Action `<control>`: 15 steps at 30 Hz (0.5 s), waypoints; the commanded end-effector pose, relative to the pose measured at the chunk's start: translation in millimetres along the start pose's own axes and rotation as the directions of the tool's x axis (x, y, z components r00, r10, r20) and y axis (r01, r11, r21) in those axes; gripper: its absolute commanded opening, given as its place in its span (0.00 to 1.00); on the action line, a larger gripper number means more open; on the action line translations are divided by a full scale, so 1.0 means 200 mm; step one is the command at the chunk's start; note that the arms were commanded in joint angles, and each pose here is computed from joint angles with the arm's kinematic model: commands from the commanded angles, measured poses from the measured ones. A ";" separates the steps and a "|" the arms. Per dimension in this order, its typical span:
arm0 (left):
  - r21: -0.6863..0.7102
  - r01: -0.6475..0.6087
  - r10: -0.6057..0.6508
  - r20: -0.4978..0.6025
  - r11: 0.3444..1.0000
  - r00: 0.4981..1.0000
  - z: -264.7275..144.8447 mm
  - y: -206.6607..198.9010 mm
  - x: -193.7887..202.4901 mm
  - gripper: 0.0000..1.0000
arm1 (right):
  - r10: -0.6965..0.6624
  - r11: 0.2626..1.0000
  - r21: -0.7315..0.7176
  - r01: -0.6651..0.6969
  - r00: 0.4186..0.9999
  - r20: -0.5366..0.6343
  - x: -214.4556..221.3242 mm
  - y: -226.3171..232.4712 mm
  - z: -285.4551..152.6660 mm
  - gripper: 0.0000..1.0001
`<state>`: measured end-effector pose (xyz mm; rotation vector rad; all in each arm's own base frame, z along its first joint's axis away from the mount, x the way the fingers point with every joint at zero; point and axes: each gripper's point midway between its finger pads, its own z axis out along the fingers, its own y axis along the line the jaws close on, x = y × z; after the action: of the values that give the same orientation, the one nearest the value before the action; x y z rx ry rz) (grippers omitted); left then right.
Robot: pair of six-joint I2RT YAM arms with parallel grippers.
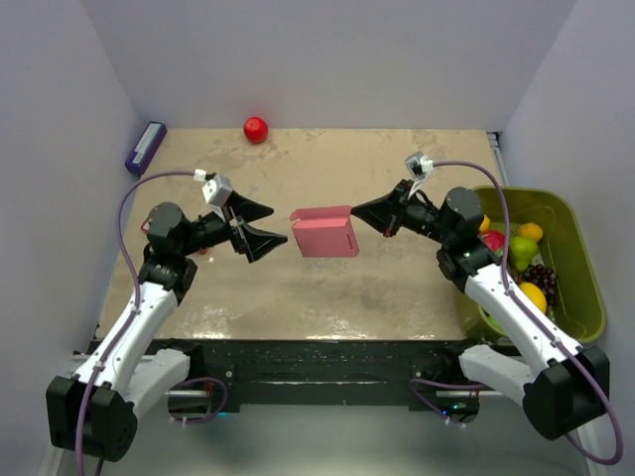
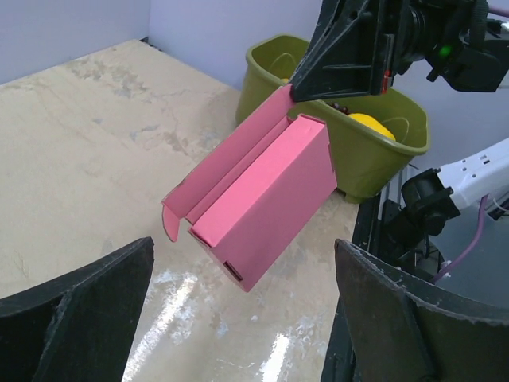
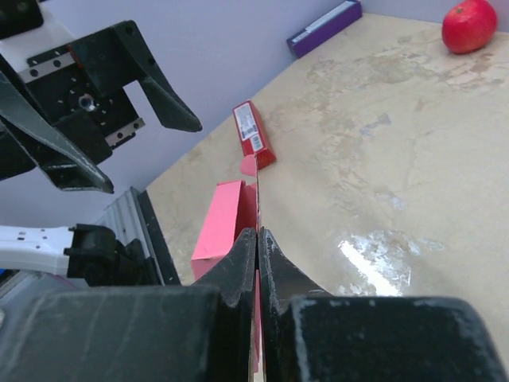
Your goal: Fold the paper box
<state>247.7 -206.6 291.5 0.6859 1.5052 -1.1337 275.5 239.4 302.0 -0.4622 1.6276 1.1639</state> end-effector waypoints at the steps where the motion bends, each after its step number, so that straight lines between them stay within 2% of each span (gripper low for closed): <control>1: 0.029 0.003 -0.003 0.031 1.000 1.000 -0.05 -0.08 0.01 1.00 | 0.006 0.993 -0.119 -0.001 0.999 0.034 -0.12 0.20 -0.06 0.00; 10: 0.047 0.010 -0.013 0.068 0.999 0.998 -0.12 -0.19 0.04 1.00 | 0.023 0.978 -0.210 -0.009 0.998 0.066 -0.20 0.36 -0.13 0.00; 15: 0.113 0.084 -0.093 0.075 0.990 0.993 -0.12 -0.24 0.08 1.00 | 0.028 0.973 -0.230 -0.011 0.997 0.069 -0.20 0.39 -0.14 0.00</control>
<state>200.7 -201.8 288.4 0.6546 1.4385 -1.2179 230.5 241.3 342.2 -0.5049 1.5416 1.3403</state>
